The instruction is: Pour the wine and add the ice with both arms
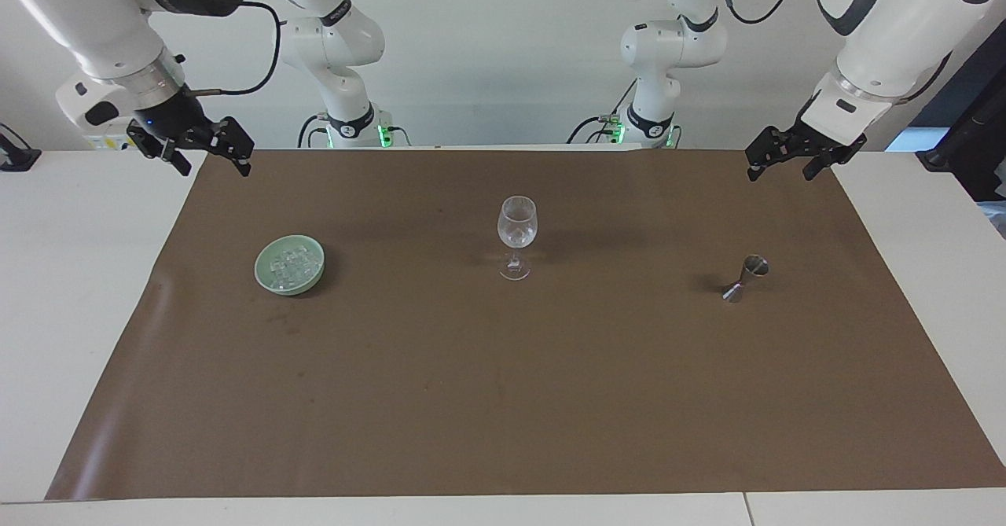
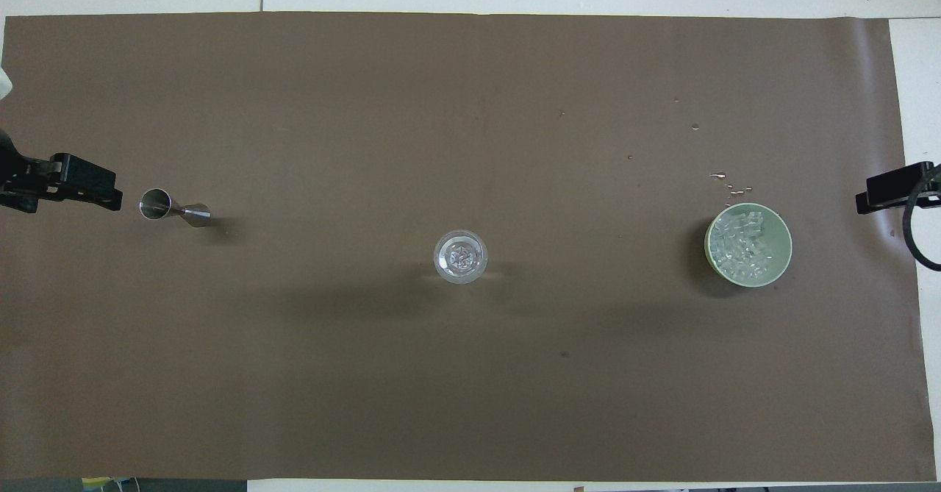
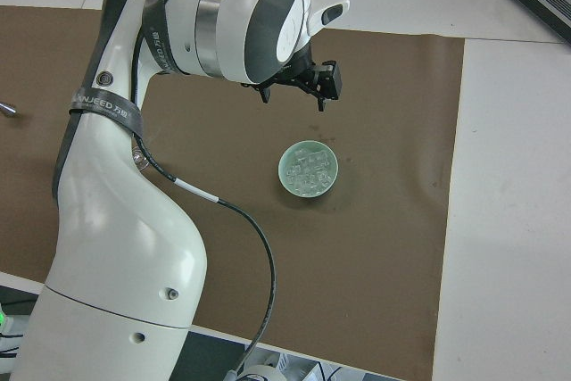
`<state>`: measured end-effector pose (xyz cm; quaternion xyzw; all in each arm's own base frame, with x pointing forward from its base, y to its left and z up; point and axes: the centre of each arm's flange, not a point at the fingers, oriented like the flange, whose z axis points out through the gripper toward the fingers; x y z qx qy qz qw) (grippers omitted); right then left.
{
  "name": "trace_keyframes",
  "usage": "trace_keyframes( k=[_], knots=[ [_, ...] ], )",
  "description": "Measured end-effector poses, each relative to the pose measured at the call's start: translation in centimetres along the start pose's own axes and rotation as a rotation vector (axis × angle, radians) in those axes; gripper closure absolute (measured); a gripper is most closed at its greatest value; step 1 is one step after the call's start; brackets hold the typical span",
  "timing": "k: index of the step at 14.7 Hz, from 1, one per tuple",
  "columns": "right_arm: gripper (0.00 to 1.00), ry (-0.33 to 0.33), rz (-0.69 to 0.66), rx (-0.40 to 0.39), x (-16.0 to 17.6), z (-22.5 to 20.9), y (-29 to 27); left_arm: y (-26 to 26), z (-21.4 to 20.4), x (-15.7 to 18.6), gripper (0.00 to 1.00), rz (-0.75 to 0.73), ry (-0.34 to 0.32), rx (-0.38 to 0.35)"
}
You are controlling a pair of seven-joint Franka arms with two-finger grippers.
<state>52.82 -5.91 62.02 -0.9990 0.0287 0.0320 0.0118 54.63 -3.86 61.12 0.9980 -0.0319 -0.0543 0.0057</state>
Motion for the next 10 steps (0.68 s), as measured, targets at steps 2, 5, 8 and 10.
trace_keyframes(
  k=[2,5,8,10],
  knots=[
    [0.0,-0.011,0.001,0.001,-0.32,-0.34,0.02,0.0,0.0,0.0,0.0,0.0,0.0,0.0],
    [0.0,-0.012,-0.001,0.001,-0.32,-0.33,-0.09,0.0,0.0,0.0,0.0,0.0,0.0,0.0],
    [0.0,-0.012,-0.003,0.001,-0.31,-0.32,-0.17,-0.01,0.03,-0.04,0.0,0.0,-0.004,0.0],
    [0.0,-0.012,-0.003,0.001,-0.32,-0.31,-0.17,-0.07,0.13,-0.24,0.0,-0.001,-0.018,0.0]
  ],
)
